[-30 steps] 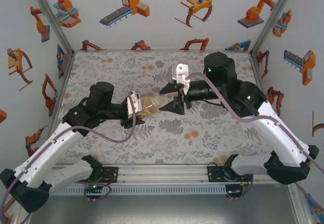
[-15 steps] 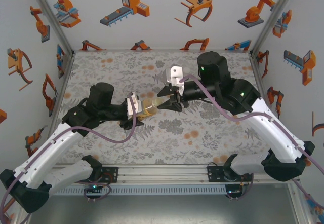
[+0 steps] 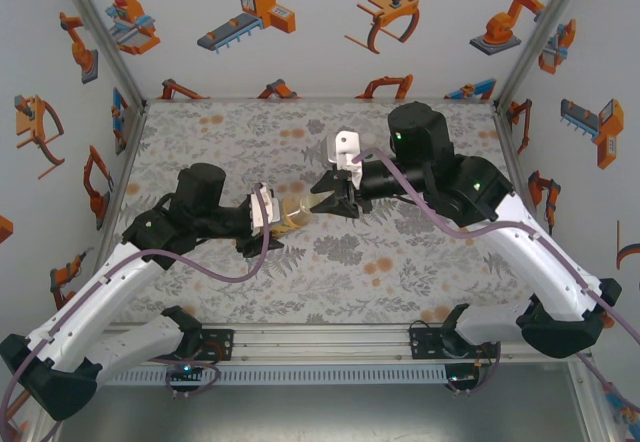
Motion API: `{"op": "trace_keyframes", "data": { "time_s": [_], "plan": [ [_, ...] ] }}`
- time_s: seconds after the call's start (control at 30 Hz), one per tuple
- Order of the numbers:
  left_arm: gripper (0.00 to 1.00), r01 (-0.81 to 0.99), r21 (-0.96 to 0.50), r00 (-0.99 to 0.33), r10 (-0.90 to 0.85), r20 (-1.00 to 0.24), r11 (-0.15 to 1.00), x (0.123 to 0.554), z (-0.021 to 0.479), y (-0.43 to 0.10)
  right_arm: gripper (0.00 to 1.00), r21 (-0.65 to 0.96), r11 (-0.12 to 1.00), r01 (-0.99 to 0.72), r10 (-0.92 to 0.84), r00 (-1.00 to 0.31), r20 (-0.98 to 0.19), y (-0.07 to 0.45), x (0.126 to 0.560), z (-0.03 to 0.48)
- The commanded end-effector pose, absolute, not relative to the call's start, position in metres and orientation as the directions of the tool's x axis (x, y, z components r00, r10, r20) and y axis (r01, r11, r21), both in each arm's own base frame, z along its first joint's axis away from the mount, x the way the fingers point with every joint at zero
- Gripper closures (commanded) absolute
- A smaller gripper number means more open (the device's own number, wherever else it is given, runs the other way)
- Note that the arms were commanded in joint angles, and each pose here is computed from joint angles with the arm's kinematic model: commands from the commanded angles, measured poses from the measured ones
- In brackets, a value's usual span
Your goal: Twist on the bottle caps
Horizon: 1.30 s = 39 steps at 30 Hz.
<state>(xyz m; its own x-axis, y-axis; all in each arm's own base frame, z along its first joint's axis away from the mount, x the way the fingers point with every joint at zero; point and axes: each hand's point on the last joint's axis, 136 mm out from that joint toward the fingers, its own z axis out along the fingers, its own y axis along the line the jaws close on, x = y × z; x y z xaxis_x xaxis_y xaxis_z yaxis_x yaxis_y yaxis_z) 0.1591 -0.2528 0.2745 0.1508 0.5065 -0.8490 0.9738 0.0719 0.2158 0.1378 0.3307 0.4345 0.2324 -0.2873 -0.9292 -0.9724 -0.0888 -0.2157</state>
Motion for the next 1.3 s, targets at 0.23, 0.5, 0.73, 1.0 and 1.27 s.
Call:
{"op": "trace_keyframes", "data": {
  "time_s": [0.23, 0.5, 0.73, 1.0, 1.27],
  "plan": [
    [0.88, 0.968, 0.244, 0.188, 0.484, -0.855, 0.054, 0.154, 0.284, -0.252, 0.65, -0.197, -0.087, -0.976, -0.280, 0.214, -0.936, 0.337, 0.141, 0.431],
    [0.88, 0.971, 0.231, 0.172, 0.493, -0.853, 0.062, 0.155, 0.280, -0.252, 0.62, -0.186, -0.092, -0.978, -0.274, 0.205, -0.940, 0.335, 0.137, 0.433],
    [0.88, 0.968, 0.238, 0.167, 0.507, -0.846, 0.078, 0.159, 0.278, -0.251, 0.64, -0.178, -0.085, -0.980, -0.279, 0.195, -0.940, 0.334, 0.138, 0.431],
    [0.89, 0.967, 0.241, 0.170, 0.504, -0.847, 0.079, 0.161, 0.281, -0.252, 0.63, -0.125, -0.065, -0.990, -0.294, 0.139, -0.946, 0.336, 0.141, 0.426],
    [0.89, 0.968, 0.235, 0.161, 0.508, -0.846, 0.083, 0.163, 0.279, -0.253, 0.64, -0.074, -0.041, -0.996, -0.295, 0.083, -0.952, 0.334, 0.138, 0.421]
  ]
}}
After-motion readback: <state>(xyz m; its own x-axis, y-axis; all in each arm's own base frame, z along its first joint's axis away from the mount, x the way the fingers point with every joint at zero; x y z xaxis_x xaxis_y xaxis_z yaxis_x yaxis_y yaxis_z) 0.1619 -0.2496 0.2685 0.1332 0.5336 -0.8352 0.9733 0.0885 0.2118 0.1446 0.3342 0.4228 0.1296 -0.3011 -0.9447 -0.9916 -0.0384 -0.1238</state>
